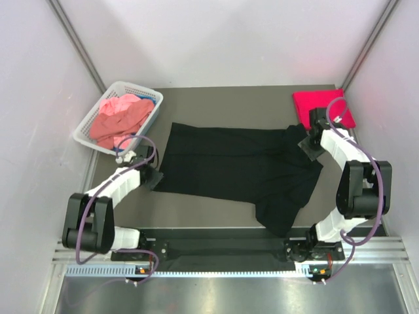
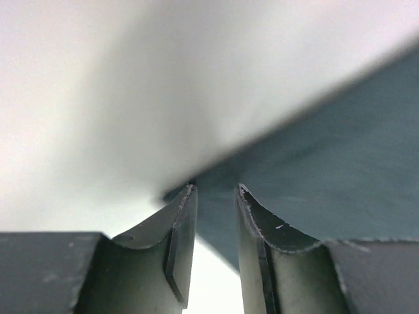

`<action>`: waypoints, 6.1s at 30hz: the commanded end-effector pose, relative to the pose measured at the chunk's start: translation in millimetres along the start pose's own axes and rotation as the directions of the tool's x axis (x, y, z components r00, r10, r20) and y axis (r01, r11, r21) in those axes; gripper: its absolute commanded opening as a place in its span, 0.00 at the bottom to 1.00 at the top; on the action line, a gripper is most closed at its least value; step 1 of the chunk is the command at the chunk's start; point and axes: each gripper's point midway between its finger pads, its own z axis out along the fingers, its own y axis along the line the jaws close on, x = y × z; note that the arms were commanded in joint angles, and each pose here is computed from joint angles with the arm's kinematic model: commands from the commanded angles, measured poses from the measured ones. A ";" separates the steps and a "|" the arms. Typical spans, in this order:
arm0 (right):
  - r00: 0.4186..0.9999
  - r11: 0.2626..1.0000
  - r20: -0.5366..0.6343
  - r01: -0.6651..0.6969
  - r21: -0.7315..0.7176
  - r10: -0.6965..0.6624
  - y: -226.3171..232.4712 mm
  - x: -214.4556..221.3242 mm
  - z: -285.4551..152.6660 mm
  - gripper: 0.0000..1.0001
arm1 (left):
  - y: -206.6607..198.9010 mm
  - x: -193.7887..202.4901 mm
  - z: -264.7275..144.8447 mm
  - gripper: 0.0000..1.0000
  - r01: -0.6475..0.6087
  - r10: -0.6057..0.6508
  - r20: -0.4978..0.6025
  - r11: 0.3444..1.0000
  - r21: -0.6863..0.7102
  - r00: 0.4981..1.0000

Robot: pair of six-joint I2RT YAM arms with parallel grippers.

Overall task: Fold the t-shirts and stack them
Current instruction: Fold the tshirt

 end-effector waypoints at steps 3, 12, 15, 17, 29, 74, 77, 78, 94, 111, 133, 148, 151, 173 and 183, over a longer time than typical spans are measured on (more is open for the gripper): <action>0.996 0.996 -0.011 -0.083 0.019 0.084 -7.9 -7.2 -3.0 0.37 | 61.9 -9.9 -22.6 0.36 0.047 -0.027 0.108 0.982 -0.182 0.994; 0.998 0.995 -0.038 -0.055 -0.086 0.052 31.1 9.4 -21.5 0.37 | -63.8 -45.7 -58.6 0.43 -0.152 0.117 0.135 0.946 0.285 0.984; 0.999 0.998 -0.033 -0.032 -0.051 0.030 27.4 16.5 -16.6 0.37 | -107.2 -53.3 -60.1 0.45 -0.228 0.196 0.122 0.896 0.380 0.973; 0.999 0.999 -0.019 -0.048 0.006 0.048 10.3 15.5 -9.9 0.38 | -129.3 -56.0 -57.0 0.47 -0.252 0.238 0.085 0.880 0.402 0.967; 0.992 0.988 -0.003 -0.122 0.096 0.123 -20.4 12.2 5.2 0.45 | -173.0 -47.6 -7.7 0.51 -0.154 0.216 -0.081 0.870 0.469 0.973; 0.974 0.974 0.062 -0.219 0.060 0.216 -40.5 -14.6 23.8 0.00 | -137.4 -50.5 45.3 0.45 0.318 -0.301 -0.111 0.929 0.188 0.947; 0.975 0.974 0.063 -0.217 0.060 0.213 -41.1 -14.9 22.8 0.00 | -139.1 -44.0 47.5 0.44 0.317 -0.299 -0.124 0.932 0.178 0.946; 0.975 0.974 0.068 -0.218 0.059 0.214 -40.7 -16.0 22.7 0.00 | -140.2 -39.2 47.0 0.43 0.314 -0.294 -0.130 0.933 0.175 0.947; 0.978 0.979 0.083 -0.195 0.058 0.190 -40.8 -20.5 20.9 0.00 | -118.1 -70.7 28.7 0.46 0.255 -0.259 0.054 0.964 0.071 0.964; 0.978 0.980 0.104 -0.188 0.059 0.182 -41.7 -26.5 18.0 0.00 | -137.2 -50.5 4.7 0.42 0.174 -0.182 0.023 0.967 0.184 0.983; 0.974 0.980 0.133 -0.194 0.049 0.186 -44.4 -32.4 12.9 0.00 | -136.8 -36.8 43.9 0.36 0.229 -0.228 -0.026 0.970 0.075 0.973; 0.968 0.980 0.170 -0.197 0.039 0.187 -45.4 -42.1 3.0 0.00 | -152.4 -54.3 30.2 0.00 0.184 -0.189 0.023 0.974 0.132 0.982; 0.964 0.981 0.195 -0.191 0.033 0.181 -43.2 -50.7 -3.6 0.00 | -165.0 -67.6 13.0 0.00 0.156 -0.170 0.060 0.970 0.187 0.984; 0.895 0.822 0.442 0.203 -0.533 0.065 120.6 -156.9 -84.9 0.00 | -288.0 -175.4 -29.6 0.00 0.000 -0.172 0.278 0.851 0.525 0.945; 0.817 0.689 0.575 0.400 -0.605 0.030 179.3 -189.2 -89.6 0.00 | -330.4 -205.1 -14.4 0.00 -0.017 -0.215 0.277 0.761 0.648 0.937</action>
